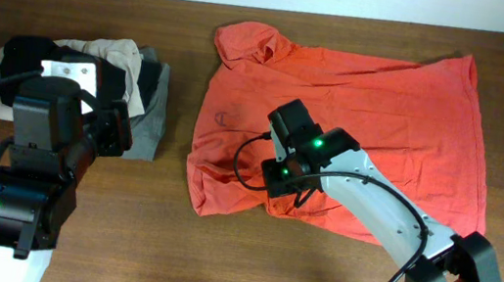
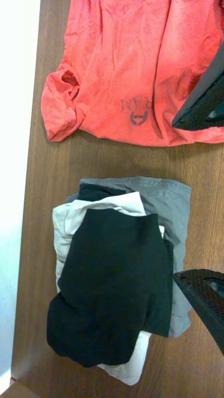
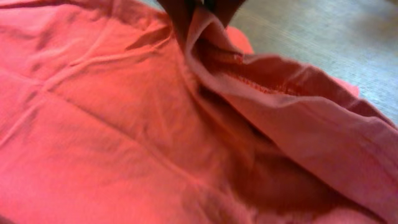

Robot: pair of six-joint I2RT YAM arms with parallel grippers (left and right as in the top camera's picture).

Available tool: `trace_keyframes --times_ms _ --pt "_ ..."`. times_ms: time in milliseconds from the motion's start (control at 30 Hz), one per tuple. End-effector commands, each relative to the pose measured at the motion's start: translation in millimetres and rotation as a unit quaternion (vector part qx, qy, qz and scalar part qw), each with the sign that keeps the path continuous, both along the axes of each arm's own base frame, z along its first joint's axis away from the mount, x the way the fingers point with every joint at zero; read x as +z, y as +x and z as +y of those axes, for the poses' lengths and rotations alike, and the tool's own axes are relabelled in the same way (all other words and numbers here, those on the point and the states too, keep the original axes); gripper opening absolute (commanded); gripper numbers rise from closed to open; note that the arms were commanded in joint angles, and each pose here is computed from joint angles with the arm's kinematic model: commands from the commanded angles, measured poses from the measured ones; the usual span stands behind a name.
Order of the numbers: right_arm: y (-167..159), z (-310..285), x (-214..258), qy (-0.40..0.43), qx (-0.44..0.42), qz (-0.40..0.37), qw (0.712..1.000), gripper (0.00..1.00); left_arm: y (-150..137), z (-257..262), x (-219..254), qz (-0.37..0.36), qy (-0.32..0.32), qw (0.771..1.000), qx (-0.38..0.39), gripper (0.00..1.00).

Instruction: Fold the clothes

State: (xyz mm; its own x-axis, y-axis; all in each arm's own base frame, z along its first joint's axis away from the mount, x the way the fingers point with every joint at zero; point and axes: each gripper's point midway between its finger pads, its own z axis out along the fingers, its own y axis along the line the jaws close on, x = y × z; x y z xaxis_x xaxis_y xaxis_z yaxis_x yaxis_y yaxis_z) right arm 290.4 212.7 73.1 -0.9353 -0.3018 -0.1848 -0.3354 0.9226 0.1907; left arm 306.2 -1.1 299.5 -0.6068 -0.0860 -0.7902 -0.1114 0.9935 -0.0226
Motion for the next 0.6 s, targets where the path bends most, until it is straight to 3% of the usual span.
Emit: trace_keyframes --times_ms 0,267,433,567 --pt "-1.5 5.8 4.7 0.018 -0.015 0.014 1.0 0.12 0.5 -0.1 4.4 -0.005 -0.008 1.0 0.001 0.71" --pt "-1.6 5.6 1.5 0.019 -0.049 0.026 0.998 0.12 0.5 -2.0 4.2 -0.005 -0.011 1.0 -0.003 0.71" --pt "3.0 5.5 -14.2 0.011 -0.068 0.038 0.997 0.06 0.4 -3.3 4.0 -0.004 -0.013 1.0 -0.006 0.71" --pt "7.8 -5.1 -29.8 -0.013 -0.085 0.045 0.995 0.14 0.2 -3.3 3.6 -0.003 -0.013 1.0 -0.006 0.71"
